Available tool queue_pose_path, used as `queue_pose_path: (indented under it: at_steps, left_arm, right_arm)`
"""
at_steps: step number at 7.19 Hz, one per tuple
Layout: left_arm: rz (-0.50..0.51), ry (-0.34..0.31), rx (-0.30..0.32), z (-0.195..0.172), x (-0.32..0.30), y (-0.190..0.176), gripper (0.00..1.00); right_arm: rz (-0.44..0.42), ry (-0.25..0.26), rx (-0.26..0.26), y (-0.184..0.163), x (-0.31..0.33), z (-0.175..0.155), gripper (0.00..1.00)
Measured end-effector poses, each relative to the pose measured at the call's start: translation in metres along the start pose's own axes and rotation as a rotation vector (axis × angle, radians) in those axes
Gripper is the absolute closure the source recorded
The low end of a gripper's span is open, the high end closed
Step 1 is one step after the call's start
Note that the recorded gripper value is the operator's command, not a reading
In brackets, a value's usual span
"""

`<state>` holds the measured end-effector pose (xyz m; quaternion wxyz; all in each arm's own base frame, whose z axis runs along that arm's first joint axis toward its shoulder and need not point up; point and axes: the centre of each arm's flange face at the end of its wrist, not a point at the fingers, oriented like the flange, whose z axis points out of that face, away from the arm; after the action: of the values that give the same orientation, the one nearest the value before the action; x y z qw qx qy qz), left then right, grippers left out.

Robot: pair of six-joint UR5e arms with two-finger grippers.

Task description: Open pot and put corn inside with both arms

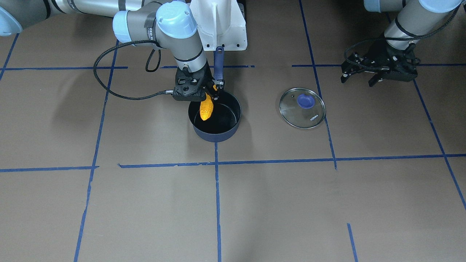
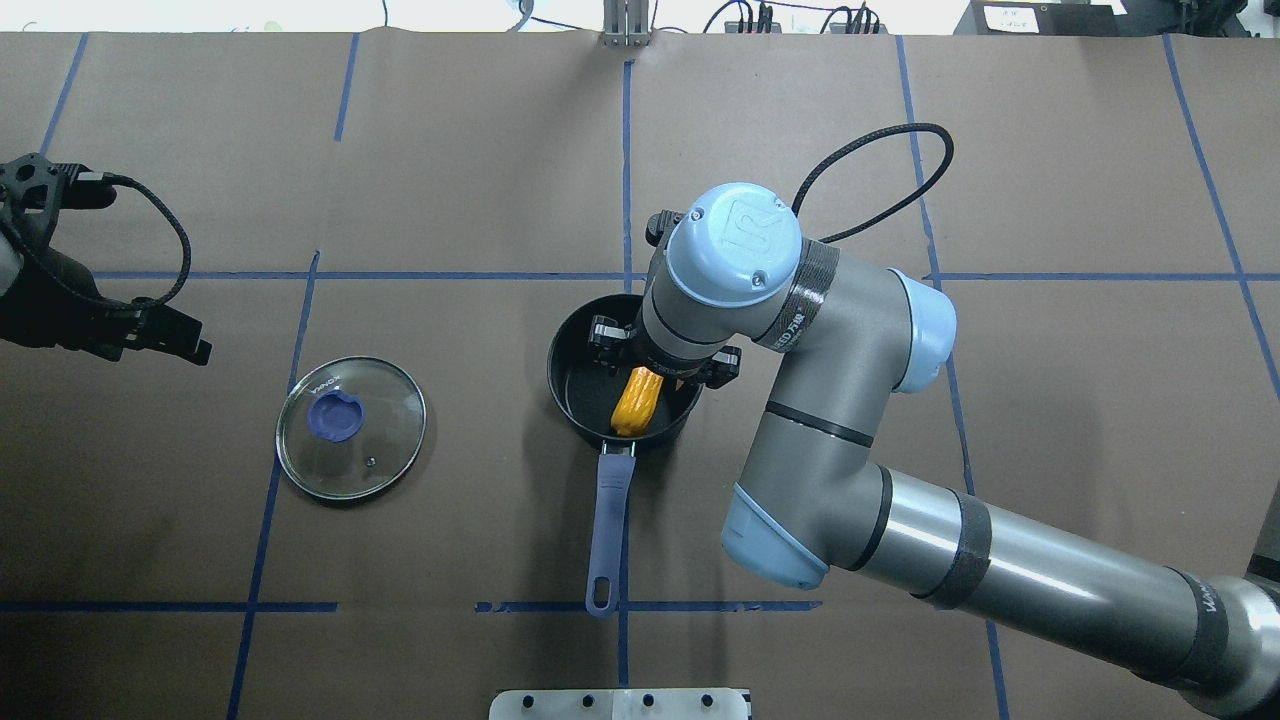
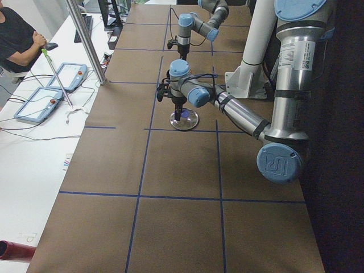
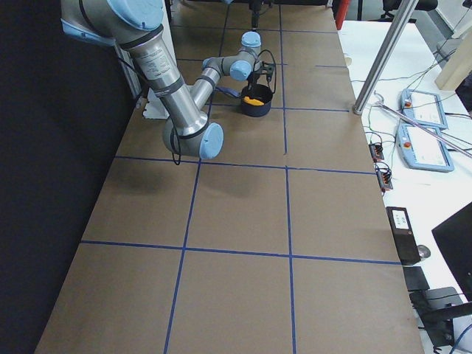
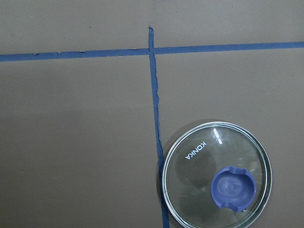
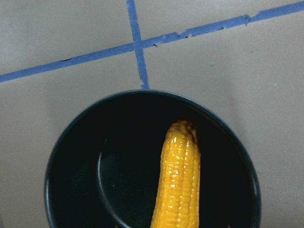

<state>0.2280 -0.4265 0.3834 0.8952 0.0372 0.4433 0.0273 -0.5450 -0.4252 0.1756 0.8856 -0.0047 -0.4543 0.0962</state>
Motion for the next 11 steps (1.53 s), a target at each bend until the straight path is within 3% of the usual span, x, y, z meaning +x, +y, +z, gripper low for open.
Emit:
queue_pose_path:
  at_steps: [2, 3, 5, 8, 9, 11]
  left_arm:
    - [-0.003, -0.015, -0.013, 0.005, -0.012, 0.005, 0.00]
    - [0.010, -0.029, -0.018, 0.005, -0.026, 0.008, 0.00]
    - [0.140, -0.078, -0.019, -0.006, -0.079, 0.011, 0.00]
    - [0.285, -0.189, -0.052, -0.061, -0.184, 0.007, 0.00]
    - [0.291, -0.203, -0.070, -0.085, -0.218, 0.011, 0.00]
    - [0.242, -0.163, -0.098, -0.106, -0.260, 0.032, 0.00]
  right_arm:
    - [0.005, -0.013, -0.002, -0.013, 0.036, -0.023, 0.00]
    - [-0.009, -0.012, -0.012, -0.027, 0.090, -0.045, 0.00]
    - [-0.101, 0.030, -0.037, -0.060, 0.234, -0.094, 0.00]
    - [-0.309, 0.096, -0.064, -0.113, 0.485, -0.172, 0.00]
    - [-0.376, 0.116, -0.062, -0.121, 0.574, -0.191, 0.00]
    - [-0.429, 0.130, -0.072, -0.116, 0.691, -0.207, 0.00]
